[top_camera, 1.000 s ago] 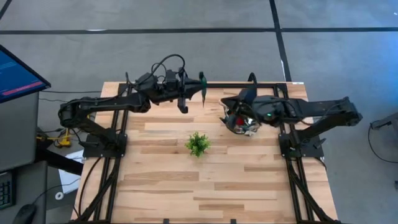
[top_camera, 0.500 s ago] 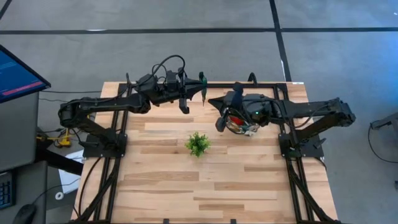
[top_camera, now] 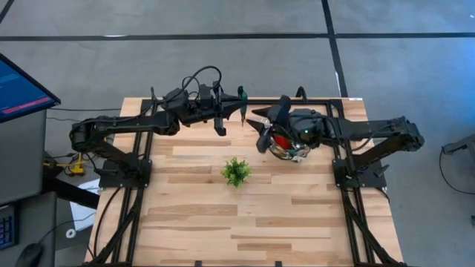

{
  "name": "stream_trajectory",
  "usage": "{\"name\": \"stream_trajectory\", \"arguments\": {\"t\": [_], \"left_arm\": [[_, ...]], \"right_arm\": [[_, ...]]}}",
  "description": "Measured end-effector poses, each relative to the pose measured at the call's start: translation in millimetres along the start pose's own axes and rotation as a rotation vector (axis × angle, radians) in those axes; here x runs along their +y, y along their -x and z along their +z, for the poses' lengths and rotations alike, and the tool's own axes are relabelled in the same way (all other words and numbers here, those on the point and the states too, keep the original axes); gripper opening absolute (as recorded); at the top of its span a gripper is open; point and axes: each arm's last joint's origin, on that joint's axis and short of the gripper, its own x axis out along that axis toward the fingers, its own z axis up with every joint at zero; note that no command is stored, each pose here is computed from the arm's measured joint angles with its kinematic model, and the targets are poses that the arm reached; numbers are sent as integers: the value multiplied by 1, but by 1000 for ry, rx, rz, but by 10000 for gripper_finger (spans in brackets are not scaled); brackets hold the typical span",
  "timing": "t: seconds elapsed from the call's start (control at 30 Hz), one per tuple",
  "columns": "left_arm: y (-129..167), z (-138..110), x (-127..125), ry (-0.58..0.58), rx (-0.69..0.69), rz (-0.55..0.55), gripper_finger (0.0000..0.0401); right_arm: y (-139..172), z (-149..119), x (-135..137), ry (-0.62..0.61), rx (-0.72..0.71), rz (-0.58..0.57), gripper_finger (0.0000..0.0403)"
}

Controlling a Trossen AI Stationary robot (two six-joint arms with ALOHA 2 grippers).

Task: Pick & Place Garden tools in Gardening bag
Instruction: Put the green fruit pruner into the brown gardening bag

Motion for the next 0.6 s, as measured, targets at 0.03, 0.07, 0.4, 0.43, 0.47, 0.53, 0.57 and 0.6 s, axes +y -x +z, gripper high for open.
{"name": "stream_trajectory", "arguments": {"t": [0.03, 0.07, 0.4, 0.43, 0.47, 0.53, 0.57, 0.6], "left_arm": [[0, 0, 0, 0, 0, 0, 6], [0, 0, 0, 0, 0, 0, 6], [-1, -1, -7, 43, 6, -20, 6], [-1, -1, -7, 43, 7, -21, 6], [-1, -2, -8, 44, 11, -24, 6], [-1, -3, -8, 46, 27, -23, 6], [-1, -3, -9, 46, 26, -27, 6], [-1, -3, -9, 46, 23, -28, 6]], "right_arm": [[-1, 1, -1, -12, -9, -2, 179], [-2, 2, -1, -26, -16, 0, 197], [-41, -14, 3, -40, 6, 29, 238], [-42, -15, 4, -40, 7, 30, 232], [-41, -16, 3, -34, 17, 25, 226], [-38, -12, 1, -43, -6, 18, 213], [-36, -10, 0, -49, -14, 15, 205], [-35, -8, -1, -52, -18, 14, 198]]}}
